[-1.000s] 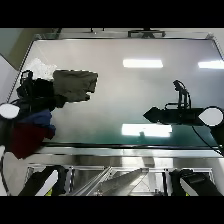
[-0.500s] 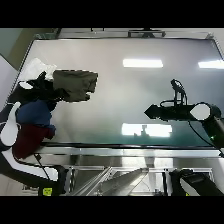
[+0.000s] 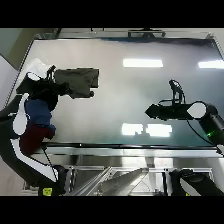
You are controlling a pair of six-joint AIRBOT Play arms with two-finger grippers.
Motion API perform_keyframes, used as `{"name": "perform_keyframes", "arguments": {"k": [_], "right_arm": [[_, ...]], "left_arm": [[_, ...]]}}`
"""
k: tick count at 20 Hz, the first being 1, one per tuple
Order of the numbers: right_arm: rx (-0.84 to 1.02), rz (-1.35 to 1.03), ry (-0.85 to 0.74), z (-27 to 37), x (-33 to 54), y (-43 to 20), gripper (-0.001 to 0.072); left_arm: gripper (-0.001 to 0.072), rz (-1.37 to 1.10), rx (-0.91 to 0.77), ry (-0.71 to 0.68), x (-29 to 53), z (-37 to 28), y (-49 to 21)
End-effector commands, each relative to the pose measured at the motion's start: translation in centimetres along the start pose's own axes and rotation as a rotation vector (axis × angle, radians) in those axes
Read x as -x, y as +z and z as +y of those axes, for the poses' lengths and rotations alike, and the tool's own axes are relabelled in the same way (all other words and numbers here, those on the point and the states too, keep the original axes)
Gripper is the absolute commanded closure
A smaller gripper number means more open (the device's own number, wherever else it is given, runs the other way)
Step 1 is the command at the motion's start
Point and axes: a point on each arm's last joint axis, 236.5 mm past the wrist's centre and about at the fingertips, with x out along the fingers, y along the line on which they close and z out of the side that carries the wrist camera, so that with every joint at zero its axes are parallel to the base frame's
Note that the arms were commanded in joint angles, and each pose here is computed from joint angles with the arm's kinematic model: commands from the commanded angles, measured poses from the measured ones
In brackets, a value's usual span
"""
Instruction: Fold the shirts.
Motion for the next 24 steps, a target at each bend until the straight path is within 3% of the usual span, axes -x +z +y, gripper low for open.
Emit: {"name": "perform_keyframes", "arguments": {"k": [1,10,13,19,20,22,24], "right_arm": [[-0.001,-0.026,-0.004,-0.4,0.6,1.0,0.0277],[-0.113,-0.015,-0.063,-5.7,3.0,1.7,0.0277],[-0.113,0.009,-0.066,-6.2,3.3,1.2,0.0277],[-0.116,0.066,-0.061,-6.0,3.3,-0.1,0.0276],[-0.116,0.071,-0.061,-6.0,3.3,-0.3,0.0271],[-0.117,0.088,-0.059,-6.0,3.3,-0.7,0.0270],[-0.117,0.103,-0.058,-5.9,3.3,-1.0,0.0269]], "left_arm": [[0.0709,0.022,-0.117,-0.094,3.5,-7.2,0.1],[0.0687,-0.096,-0.492,-0.733,17.9,-38.2,-7.8],[0.0687,-0.094,-0.601,-0.770,20.1,-41.9,-11.0],[0.0689,0.100,-0.436,-0.661,9.5,-37.4,-15.3],[0.0640,0.128,-0.409,-0.652,7.8,-36.6,-16.0],[-0.0013,0.203,-0.352,-0.638,5.1,-35.1,-17.3],[0.0000,0.266,-0.327,-0.642,4.5,-34.0,-17.7]]}}
